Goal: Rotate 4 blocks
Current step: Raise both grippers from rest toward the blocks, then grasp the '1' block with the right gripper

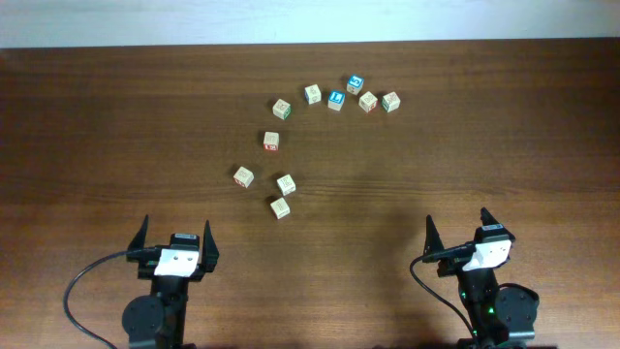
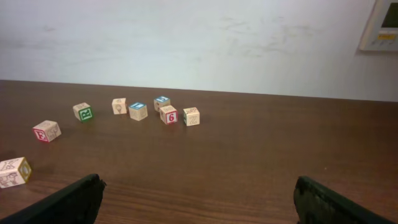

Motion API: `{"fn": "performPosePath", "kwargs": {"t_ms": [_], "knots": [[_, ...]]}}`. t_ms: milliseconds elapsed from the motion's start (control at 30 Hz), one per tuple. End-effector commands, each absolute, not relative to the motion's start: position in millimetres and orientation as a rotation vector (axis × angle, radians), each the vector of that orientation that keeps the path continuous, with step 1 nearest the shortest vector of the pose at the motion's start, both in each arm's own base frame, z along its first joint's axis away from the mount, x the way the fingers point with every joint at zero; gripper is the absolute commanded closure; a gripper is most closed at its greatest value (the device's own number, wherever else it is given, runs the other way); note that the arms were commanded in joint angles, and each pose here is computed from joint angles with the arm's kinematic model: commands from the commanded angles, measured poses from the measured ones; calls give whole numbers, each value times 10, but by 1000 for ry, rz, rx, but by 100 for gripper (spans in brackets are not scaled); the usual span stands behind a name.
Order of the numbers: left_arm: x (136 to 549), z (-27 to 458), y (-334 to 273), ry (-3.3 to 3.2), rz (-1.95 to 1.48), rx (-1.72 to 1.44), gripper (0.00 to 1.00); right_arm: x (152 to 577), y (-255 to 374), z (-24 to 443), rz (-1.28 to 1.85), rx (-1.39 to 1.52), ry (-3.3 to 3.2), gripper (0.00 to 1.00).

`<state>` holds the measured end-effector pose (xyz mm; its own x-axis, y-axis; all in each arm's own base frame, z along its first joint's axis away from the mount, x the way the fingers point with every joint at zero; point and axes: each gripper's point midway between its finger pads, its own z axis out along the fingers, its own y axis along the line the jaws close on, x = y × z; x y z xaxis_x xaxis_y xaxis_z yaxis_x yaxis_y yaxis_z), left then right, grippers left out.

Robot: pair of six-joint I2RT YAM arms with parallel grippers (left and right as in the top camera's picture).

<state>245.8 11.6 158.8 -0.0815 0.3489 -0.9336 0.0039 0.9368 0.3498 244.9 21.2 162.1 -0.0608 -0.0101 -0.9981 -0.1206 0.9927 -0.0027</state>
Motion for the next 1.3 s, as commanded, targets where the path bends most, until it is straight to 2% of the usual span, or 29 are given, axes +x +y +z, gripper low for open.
{"fn": "performPosePath", "kwargs": {"t_ms": [0,233,367,500,667,867,1000,1100,1267], "knots": [[2457,1577,107,1626,300,292,1,2456,160,1598,59,-90,1630,2],[2456,1614,94,1621,247,246,1,2437,230,1736,94,-118,1599,2],[2466,1713,48,1654,148,190,1,2414,255,2082,102,-132,1560,2],[2531,2107,25,1710,125,206,1,2542,258,2486,106,-132,1601,2],[2852,2399,41,1880,85,214,1,2881,419,2991,192,-201,1660,2],[3469,2632,-2,2214,-53,247,1,3288,909,3177,529,-384,1885,2],[3820,2630,16,2383,-110,246,1,3474,1546,2944,848,-529,2116,2],[3968,2487,-59,2418,-188,265,1,3436,2384,2432,992,-733,2304,2],[3939,2297,10,2495,-169,241,1,3067,3413,1456,1185,-1027,2445,2]]}}
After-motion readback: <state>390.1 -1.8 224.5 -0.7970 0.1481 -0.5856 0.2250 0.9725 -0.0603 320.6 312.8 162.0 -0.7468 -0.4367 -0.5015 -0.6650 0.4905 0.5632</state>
